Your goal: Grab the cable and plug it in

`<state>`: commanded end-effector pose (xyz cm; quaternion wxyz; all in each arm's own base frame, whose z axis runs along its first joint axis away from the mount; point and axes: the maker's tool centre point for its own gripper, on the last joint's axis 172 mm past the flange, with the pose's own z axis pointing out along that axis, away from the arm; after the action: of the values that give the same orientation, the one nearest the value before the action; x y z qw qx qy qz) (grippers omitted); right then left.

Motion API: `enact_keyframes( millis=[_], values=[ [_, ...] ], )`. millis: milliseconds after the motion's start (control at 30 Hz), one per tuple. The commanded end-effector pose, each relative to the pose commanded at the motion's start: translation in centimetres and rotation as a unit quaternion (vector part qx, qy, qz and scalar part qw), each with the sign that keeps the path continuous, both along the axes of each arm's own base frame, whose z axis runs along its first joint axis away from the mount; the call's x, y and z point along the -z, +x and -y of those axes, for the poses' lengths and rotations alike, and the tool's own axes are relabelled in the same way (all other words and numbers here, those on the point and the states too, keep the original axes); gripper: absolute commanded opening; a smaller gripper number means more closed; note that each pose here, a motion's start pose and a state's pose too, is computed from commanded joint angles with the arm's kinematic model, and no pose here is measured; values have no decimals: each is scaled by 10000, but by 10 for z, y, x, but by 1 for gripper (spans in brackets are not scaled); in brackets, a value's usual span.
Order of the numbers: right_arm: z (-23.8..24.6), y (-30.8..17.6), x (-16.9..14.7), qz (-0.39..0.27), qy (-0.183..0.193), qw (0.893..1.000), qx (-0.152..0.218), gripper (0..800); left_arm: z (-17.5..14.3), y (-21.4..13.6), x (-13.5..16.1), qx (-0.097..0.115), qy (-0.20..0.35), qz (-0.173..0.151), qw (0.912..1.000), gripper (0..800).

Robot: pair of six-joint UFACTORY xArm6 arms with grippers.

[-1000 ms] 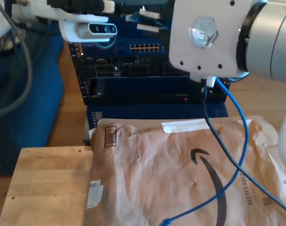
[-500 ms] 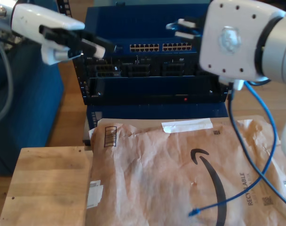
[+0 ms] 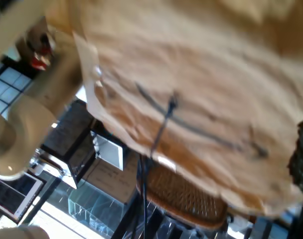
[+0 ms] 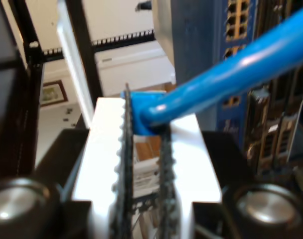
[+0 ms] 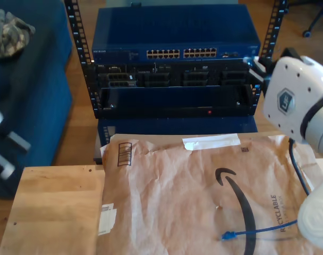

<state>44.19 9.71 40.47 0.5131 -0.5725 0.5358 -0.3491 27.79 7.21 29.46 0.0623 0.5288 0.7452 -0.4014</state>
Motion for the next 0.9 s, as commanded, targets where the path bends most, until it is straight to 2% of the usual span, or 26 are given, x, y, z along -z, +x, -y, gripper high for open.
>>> enact_keyframes(
  millis=[100, 200, 300, 367, 467, 533, 667, 800, 900],
  values=[
    [-8, 9, 26, -247, -253, 9993, -89, 2, -16, -32, 23, 19, 100, -12, 9999, 799],
    [-10, 14, 38, -373, -315, 9988, -98, 2, -31, -65, 37, 46, 255, -123, 9996, 799],
    [-10, 15, 46, -454, -338, 9984, -87, 2, -47, -98, 51, 134, 256, -16, 9996, 800],
    [-10, 14, 48, -469, -344, 9983, -87, 2, -58, -123, 52, 264, 353, 133, 9989, 799],
    [-8, 14, 51, -500, -346, 9981, -78, 2, -69, -159, 54, 573, 411, 260, 9972, 800],
    [-9, 13, 56, -554, -352, 9978, -80, 2, -77, -184, 63, 616, 306, 350, 9970, 800],
    [-9, 14, 67, -663, -387, 9970, -77, 2, -87, -226, 94, 298, 214, 648, 9972, 800],
    [-9, 15, 70, -692, -397, 9968, -77, 2, -74, -264, 115, 204, -15, 619, 9979, 800],
    [-9, 15, 73, -723, -402, 9965, -73, 2, -56, -280, 131, 133, -56, 673, 9976, 800]
  ],
)
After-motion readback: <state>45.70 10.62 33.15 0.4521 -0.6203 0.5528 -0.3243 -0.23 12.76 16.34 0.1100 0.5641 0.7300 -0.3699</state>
